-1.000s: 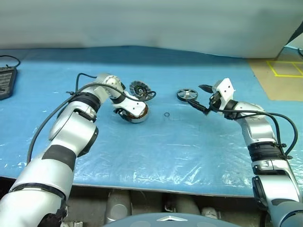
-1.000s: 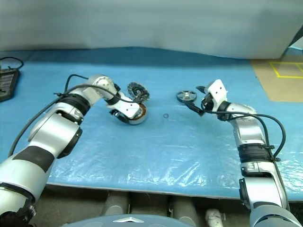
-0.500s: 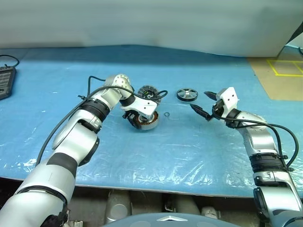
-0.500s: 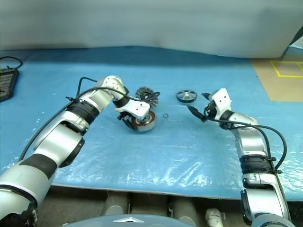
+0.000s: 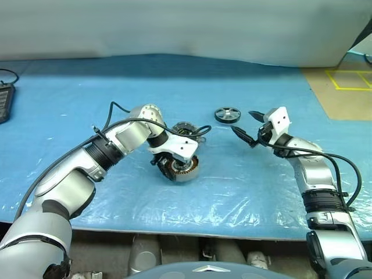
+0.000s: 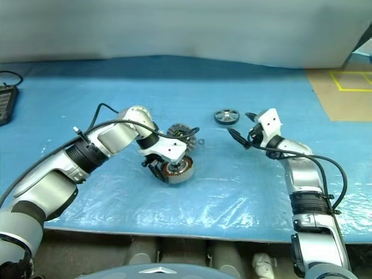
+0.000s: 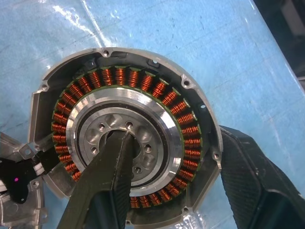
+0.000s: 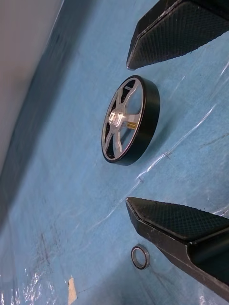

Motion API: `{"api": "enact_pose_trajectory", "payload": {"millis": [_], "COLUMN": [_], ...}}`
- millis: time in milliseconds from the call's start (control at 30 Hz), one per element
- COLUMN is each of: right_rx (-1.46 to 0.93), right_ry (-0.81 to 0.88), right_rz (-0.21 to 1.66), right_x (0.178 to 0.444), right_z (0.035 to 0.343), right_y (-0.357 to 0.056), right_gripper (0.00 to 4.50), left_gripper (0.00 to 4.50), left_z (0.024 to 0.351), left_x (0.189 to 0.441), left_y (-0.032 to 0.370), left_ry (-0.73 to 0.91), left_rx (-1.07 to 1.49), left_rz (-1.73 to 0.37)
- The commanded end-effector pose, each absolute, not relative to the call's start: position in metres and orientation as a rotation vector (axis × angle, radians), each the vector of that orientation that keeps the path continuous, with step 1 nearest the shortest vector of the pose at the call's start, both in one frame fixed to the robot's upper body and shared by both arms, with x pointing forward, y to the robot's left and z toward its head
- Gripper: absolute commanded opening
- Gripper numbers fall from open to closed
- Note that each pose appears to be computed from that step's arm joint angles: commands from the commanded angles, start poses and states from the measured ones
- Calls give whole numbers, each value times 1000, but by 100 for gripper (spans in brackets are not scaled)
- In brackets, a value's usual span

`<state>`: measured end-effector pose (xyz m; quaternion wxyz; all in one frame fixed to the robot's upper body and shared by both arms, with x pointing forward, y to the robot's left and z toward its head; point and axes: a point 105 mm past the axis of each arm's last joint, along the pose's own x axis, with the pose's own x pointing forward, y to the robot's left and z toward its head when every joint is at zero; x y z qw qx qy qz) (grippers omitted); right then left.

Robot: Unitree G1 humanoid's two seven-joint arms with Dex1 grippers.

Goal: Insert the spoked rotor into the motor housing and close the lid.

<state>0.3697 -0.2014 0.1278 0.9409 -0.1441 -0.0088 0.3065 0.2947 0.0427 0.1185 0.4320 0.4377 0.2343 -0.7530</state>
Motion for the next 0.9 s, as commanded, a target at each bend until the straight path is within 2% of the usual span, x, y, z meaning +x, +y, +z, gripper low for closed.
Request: {"api": "enact_pose_trajectory", "payload": {"millis": [33,333,567,900], "right_rx": [-299,-299,-299,-288], "right_ry": [-80,-82,-82,-77], "right_rz": [632,637,643,686], "right_x": [370,372,372,375], "right_z": [142,142,141,139], "right_y": [-198,-196,-194,-184], "right_gripper": [450,450,450,450], "left_gripper": [227,227,445,448], "left_z": [124,121,119,148], "left_x": [296,305,312,277], "left_y": [36,39,41,45], "left_ry": [535,509,481,533], "left_rx": [1111,1191,1216,965], "left_rz": [-1863,-1822,-1775,-1875]}}
